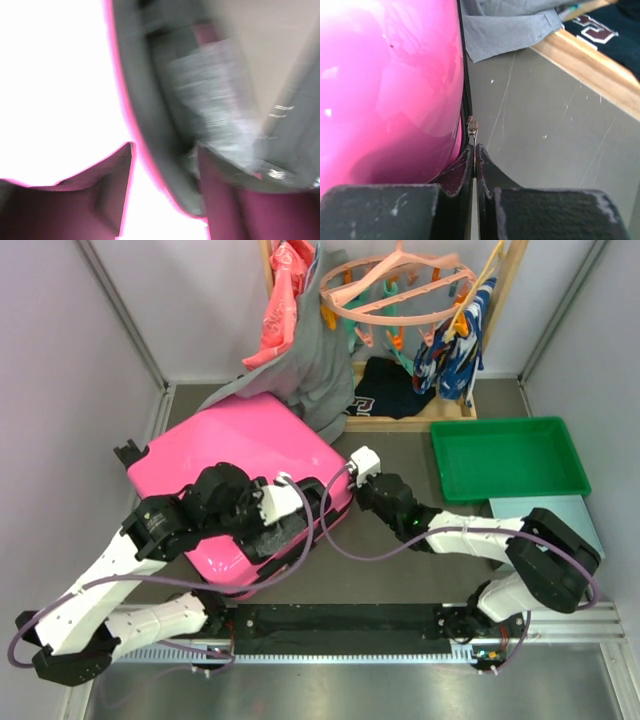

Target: Open, take out, and arrange the luggage

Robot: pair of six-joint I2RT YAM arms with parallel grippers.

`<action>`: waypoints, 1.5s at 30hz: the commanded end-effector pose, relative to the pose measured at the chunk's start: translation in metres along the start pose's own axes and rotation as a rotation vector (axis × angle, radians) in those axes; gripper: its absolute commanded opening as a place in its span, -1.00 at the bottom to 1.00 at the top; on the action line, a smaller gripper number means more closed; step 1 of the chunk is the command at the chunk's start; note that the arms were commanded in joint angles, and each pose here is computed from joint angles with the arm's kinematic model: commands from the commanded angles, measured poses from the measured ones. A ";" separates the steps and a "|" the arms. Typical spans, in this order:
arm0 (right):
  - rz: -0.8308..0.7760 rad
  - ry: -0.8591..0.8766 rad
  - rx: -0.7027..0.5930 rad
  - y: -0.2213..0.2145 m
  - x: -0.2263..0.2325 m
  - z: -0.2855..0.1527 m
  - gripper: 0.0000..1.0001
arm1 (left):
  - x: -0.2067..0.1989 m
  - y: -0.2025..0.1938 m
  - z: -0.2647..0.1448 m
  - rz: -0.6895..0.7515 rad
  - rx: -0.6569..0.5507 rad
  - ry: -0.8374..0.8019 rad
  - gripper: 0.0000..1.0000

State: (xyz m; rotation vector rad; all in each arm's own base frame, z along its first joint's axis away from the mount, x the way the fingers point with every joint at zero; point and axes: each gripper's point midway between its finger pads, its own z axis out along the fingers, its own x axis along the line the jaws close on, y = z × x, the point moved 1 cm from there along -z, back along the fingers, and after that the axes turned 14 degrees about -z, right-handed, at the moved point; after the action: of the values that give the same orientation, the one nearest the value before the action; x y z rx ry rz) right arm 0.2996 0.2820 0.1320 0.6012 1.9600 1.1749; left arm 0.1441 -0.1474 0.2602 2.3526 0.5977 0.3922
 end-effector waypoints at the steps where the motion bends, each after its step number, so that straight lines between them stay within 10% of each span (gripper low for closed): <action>1: 0.113 0.237 -0.161 0.041 0.065 -0.025 -1.00 | 0.073 0.000 -0.018 -0.040 0.008 0.439 -0.15; 10: 0.110 0.224 -0.139 0.038 0.066 -0.019 -1.00 | 0.186 -0.030 -0.058 -0.346 0.108 0.709 -0.66; 22: 0.080 0.267 -0.136 0.050 0.072 -0.011 -1.00 | 0.315 -0.171 -0.134 -0.872 0.051 1.034 -0.88; 31: 0.087 0.304 -0.146 0.055 0.080 -0.008 -1.00 | 0.326 -0.258 -0.070 -0.970 0.165 1.041 -0.88; 45: 0.075 0.313 -0.153 0.068 0.110 -0.037 -1.00 | 0.303 -0.224 0.064 -0.714 -0.006 0.550 -0.66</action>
State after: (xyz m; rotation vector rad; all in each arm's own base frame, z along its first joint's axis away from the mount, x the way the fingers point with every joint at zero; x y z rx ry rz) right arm 0.2519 0.3235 0.1209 0.5599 2.0739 1.2442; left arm 0.3513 0.2507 0.1636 1.5484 1.9452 1.1497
